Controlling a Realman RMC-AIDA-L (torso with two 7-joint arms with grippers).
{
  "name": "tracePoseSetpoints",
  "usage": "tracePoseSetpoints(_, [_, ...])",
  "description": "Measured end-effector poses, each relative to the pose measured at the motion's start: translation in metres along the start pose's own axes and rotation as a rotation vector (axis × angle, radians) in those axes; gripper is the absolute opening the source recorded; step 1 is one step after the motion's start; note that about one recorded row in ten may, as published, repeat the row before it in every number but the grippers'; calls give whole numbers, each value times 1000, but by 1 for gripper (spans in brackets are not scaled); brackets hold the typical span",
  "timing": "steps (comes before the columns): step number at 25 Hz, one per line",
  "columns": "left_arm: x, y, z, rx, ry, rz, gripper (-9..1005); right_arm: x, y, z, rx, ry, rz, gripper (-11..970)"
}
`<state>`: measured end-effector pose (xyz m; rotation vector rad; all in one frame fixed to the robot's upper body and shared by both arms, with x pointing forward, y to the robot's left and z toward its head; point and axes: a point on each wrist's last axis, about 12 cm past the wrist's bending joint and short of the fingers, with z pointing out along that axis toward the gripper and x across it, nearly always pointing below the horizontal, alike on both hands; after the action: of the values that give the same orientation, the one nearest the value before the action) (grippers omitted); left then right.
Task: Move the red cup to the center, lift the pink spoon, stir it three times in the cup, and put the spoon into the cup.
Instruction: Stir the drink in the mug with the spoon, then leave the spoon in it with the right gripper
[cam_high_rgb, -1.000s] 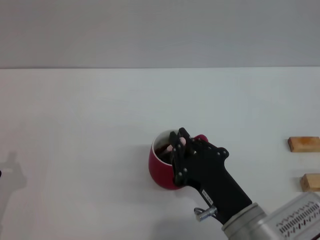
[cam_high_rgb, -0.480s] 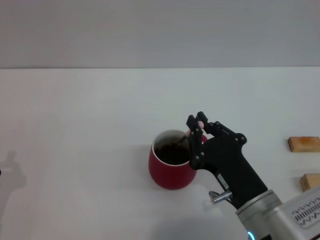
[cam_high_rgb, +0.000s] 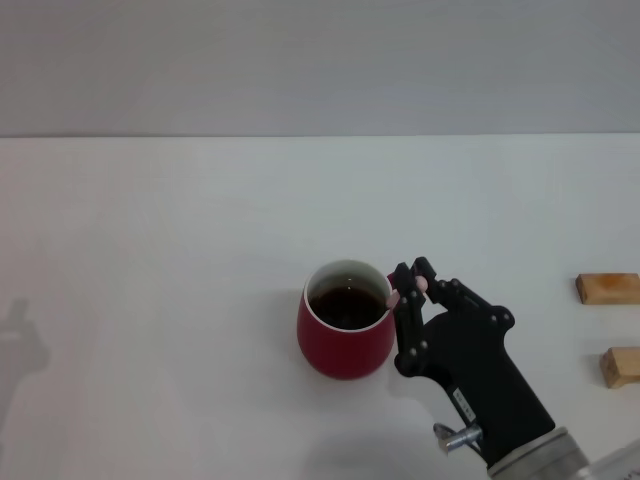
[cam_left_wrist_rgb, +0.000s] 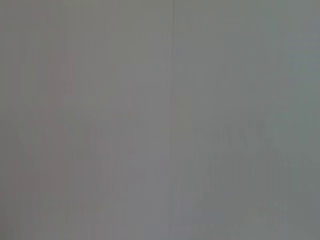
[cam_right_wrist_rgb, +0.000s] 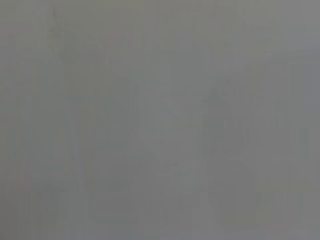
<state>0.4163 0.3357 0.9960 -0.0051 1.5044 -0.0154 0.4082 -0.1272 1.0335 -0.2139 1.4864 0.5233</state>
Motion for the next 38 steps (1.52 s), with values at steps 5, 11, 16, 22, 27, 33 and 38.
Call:
tracePoseSetpoints(5, [0,0,1,1,-1,2,-2,2,8,-1,-33,24,11,75])
tracePoseSetpoints(11, [-1,2,1,1,-1,5,-2,4,15,9,-84,48,11,74])
tracePoseSetpoints(16, [0,2,1,1,0,7,-2,2,14,24,-102,46,-7,73])
tracePoseSetpoints(22, [0,2,0,0,1,7,-2,2,5,31,-89,42,-37,73])
tracePoseSetpoints(27, [0,1,0,0,2,4,-2,1,-4,31,-60,32,-53,74])
tracePoseSetpoints(33, [1,-1,-1,1,3,-1,-2,3,-10,19,-19,29,-54,74])
tracePoseSetpoints(38, [1,0,-2,-2,5,-2,-2,5,-8,2,4,28,-39,74])
